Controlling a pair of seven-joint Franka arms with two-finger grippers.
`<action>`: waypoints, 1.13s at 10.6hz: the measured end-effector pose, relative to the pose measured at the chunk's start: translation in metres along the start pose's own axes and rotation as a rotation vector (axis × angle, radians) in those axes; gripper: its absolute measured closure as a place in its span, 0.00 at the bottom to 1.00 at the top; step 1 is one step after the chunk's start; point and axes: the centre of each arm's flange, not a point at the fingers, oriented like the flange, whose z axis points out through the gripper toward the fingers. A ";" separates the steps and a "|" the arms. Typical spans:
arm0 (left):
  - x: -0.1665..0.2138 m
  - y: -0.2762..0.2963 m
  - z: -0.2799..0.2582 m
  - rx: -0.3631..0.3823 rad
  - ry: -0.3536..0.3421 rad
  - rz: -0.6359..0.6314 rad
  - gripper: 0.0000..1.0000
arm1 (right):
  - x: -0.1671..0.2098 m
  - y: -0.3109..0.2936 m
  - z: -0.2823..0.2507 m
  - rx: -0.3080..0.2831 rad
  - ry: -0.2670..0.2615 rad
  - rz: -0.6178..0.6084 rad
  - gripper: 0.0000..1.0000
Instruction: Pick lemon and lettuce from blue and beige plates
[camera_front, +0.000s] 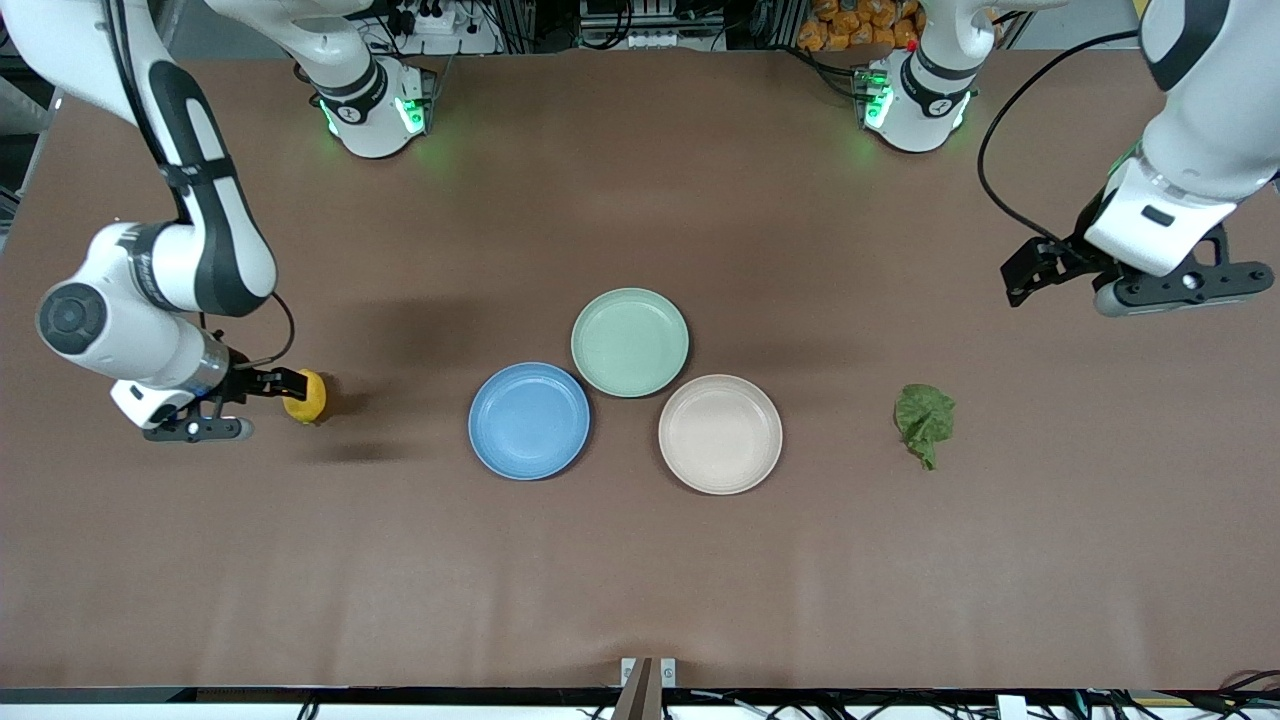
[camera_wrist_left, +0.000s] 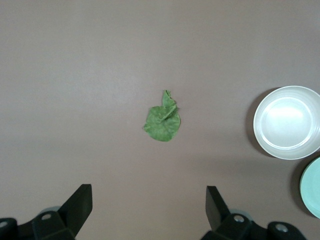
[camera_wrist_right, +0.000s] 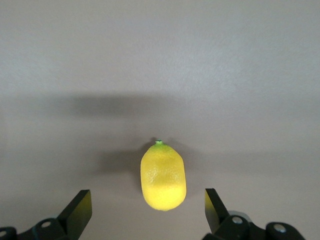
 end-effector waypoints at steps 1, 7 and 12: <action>-0.001 0.000 -0.008 -0.013 -0.011 -0.005 0.00 | -0.002 -0.001 -0.017 0.005 -0.010 0.016 0.00; -0.010 -0.001 -0.069 -0.082 -0.040 -0.016 0.00 | -0.024 -0.017 -0.120 0.033 0.033 0.017 0.00; -0.010 -0.002 -0.074 -0.081 -0.044 -0.016 0.00 | -0.048 -0.020 -0.195 0.041 -0.005 0.006 0.00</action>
